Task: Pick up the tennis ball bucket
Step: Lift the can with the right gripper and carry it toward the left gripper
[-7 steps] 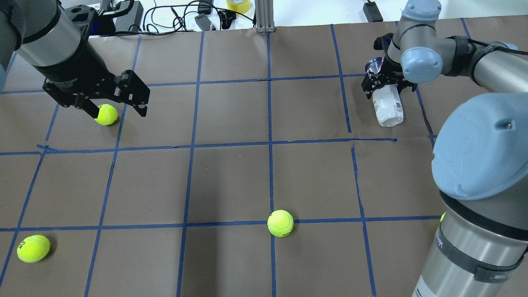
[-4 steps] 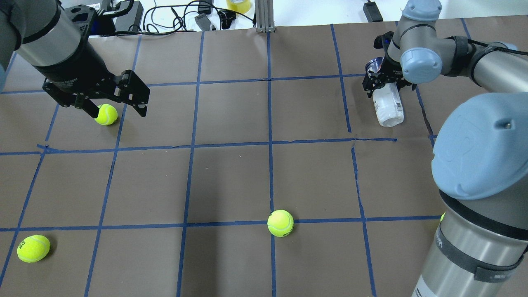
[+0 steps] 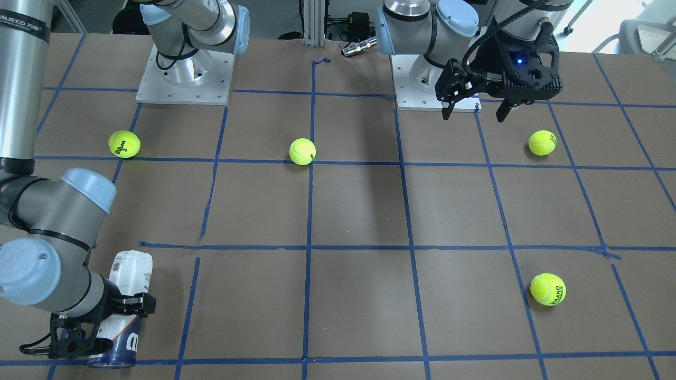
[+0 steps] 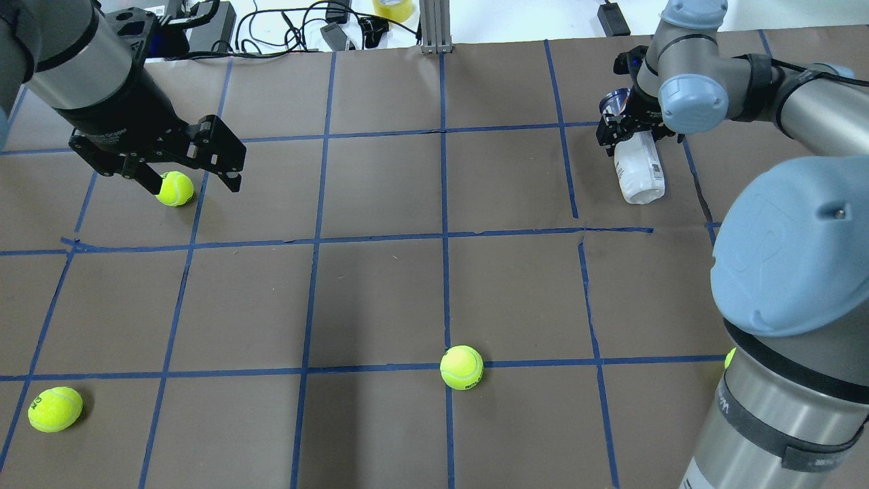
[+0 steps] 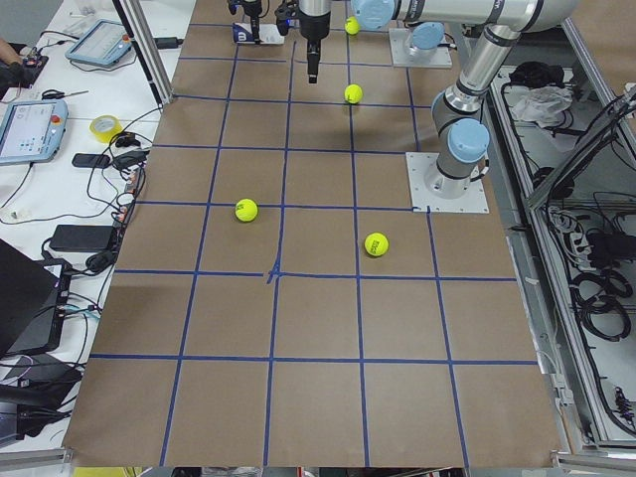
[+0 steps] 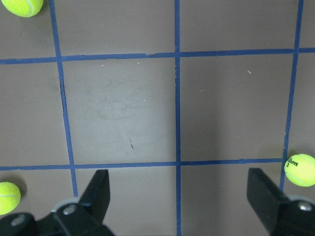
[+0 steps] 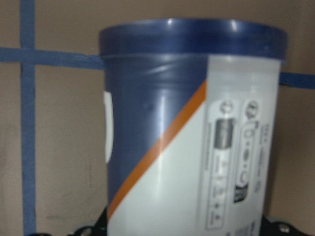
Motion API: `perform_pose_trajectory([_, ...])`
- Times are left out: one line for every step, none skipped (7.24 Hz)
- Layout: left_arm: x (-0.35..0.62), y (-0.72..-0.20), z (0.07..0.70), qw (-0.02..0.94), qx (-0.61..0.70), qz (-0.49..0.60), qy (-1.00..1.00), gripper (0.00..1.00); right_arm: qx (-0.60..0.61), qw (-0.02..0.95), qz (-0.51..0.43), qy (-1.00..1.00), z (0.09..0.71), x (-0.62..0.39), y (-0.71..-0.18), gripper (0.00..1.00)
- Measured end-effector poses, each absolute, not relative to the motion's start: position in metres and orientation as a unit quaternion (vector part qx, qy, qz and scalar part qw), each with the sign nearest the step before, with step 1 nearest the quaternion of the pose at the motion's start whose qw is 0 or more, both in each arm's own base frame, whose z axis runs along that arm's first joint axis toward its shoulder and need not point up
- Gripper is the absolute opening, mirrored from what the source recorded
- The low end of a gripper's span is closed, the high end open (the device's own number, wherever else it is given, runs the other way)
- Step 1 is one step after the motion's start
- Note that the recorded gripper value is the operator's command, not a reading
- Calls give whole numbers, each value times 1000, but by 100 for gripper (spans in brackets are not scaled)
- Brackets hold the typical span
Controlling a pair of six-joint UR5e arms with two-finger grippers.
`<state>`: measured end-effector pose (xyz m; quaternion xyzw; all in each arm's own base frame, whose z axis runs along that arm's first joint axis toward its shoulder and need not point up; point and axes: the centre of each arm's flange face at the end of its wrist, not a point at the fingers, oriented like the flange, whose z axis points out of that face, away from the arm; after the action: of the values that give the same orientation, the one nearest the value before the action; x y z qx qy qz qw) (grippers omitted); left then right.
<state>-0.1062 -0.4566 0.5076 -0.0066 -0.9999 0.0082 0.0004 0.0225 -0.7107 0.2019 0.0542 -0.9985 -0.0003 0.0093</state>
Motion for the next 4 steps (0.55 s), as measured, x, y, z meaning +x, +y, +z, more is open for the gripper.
perform_pose_trajectory([-106, -456, 508, -2, -7, 7, -1000, 100, 74, 11, 7, -997, 213, 39, -709, 77])
perform_pose_trajectory([-105, -454, 509, -4, -7, 3, -1000, 100, 101, 14, 15, -995, 225, 66, -706, 77])
perform_pose_trajectory([-103, -452, 510, -7, -7, -2, -1000, 100, 136, 17, 21, -990, 235, 97, -700, 76])
perform_pose_trajectory([-95, -452, 511, -18, -7, -5, -1000, 100, 173, 21, 24, -984, 240, 124, -695, 74])
